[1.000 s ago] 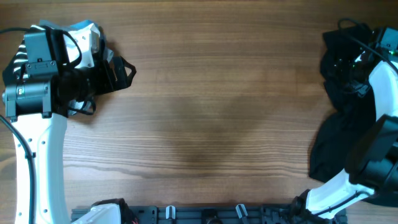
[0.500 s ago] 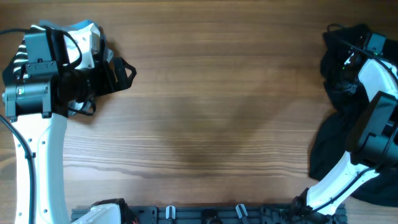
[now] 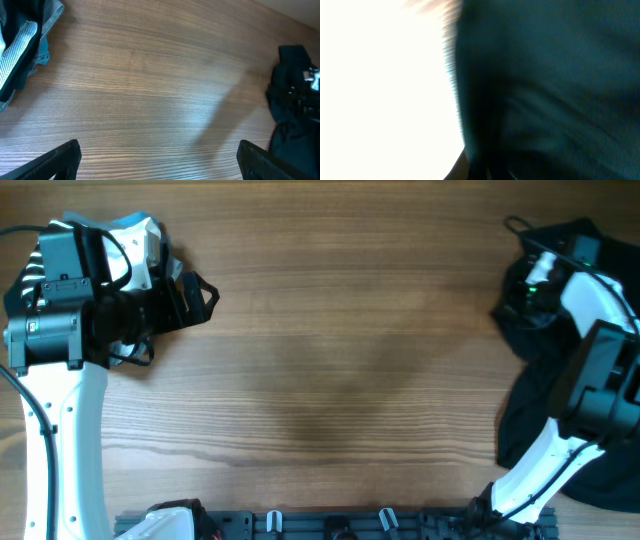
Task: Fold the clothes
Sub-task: 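Reach the right gripper to the crumpled black T-shirt and grasp it, then drag the black T-shirt to table center with the right gripper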
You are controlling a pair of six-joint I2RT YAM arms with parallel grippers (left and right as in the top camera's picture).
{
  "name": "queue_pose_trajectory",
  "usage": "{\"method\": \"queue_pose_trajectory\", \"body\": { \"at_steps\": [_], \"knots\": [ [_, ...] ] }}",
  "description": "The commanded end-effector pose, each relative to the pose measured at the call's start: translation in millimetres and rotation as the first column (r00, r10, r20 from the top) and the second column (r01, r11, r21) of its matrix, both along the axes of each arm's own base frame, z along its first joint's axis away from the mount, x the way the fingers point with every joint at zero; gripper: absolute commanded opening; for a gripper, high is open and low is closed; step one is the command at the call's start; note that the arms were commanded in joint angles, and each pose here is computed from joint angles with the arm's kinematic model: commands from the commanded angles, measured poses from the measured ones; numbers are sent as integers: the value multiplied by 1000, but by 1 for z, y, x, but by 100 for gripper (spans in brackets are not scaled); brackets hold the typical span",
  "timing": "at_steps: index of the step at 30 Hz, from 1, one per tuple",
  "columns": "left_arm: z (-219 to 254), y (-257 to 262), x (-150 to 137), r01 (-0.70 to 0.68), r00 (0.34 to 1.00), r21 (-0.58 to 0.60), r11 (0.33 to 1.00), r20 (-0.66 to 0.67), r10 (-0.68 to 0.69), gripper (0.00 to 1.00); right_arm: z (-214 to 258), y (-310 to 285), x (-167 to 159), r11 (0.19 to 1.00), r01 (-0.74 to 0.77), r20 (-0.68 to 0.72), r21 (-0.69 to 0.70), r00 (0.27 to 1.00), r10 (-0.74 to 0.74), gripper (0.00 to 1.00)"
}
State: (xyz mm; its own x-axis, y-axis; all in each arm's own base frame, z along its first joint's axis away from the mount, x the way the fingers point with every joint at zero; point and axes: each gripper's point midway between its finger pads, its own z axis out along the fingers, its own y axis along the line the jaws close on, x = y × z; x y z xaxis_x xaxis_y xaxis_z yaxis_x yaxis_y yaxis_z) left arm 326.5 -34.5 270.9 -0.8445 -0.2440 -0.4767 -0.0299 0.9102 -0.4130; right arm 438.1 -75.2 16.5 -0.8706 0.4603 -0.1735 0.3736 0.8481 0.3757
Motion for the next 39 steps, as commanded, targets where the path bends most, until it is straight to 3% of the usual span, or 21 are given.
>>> {"method": "queue_pose_trajectory", "body": {
  "at_steps": [1,4,5,8,11,13,15,19,20,24,27,31,33,37,39],
  "knots": [
    [13,-5,1,31,998,-3,1000,49,-31,100,37,121,6,928,-301,129,221,952,278,4],
    [14,-4,1,30,998,-2,1000,54,-30,100,43,201,-12,848,-460,139,263,888,439,4],
    [15,-2,0,22,998,9,1000,56,-23,100,44,261,-35,773,-573,135,271,818,559,4],
    [18,5,-1,-4,998,42,999,69,1,100,43,335,-79,645,-715,136,269,691,709,5],
    [27,14,0,-37,993,67,997,112,30,100,45,398,-135,440,-867,173,233,482,859,43],
    [36,17,2,-48,987,70,996,156,36,100,51,418,-156,367,-906,184,210,406,895,49],
    [44,17,4,-50,980,72,996,195,35,100,58,422,-159,363,-919,180,152,387,904,50],
    [54,15,8,-44,970,68,997,242,27,100,95,395,-134,455,-890,195,13,449,872,50],
    [56,3,14,2,966,42,999,260,-13,91,145,350,-103,585,-808,264,-73,550,793,52],
    [41,-29,29,108,965,41,993,235,-114,72,207,272,-66,829,-553,359,-81,760,542,60],
    [10,-66,41,255,948,77,964,177,-265,55,236,218,-56,927,-372,399,-33,846,354,60],
    [-48,-122,60,442,889,105,891,82,-451,39,240,161,-60,976,-217,357,-7,911,205,61],
    [-82,-147,70,508,856,108,854,43,-515,26,231,139,-68,987,-163,297,1,942,155,64],
    [-137,-185,84,572,818,95,814,-5,-575,4,211,108,-88,997,-76,169,-13,983,77,64],
    [-168,-201,90,596,802,89,798,-26,-596,4,205,96,-95,999,-41,127,-33,991,45,64]
  ]
}}
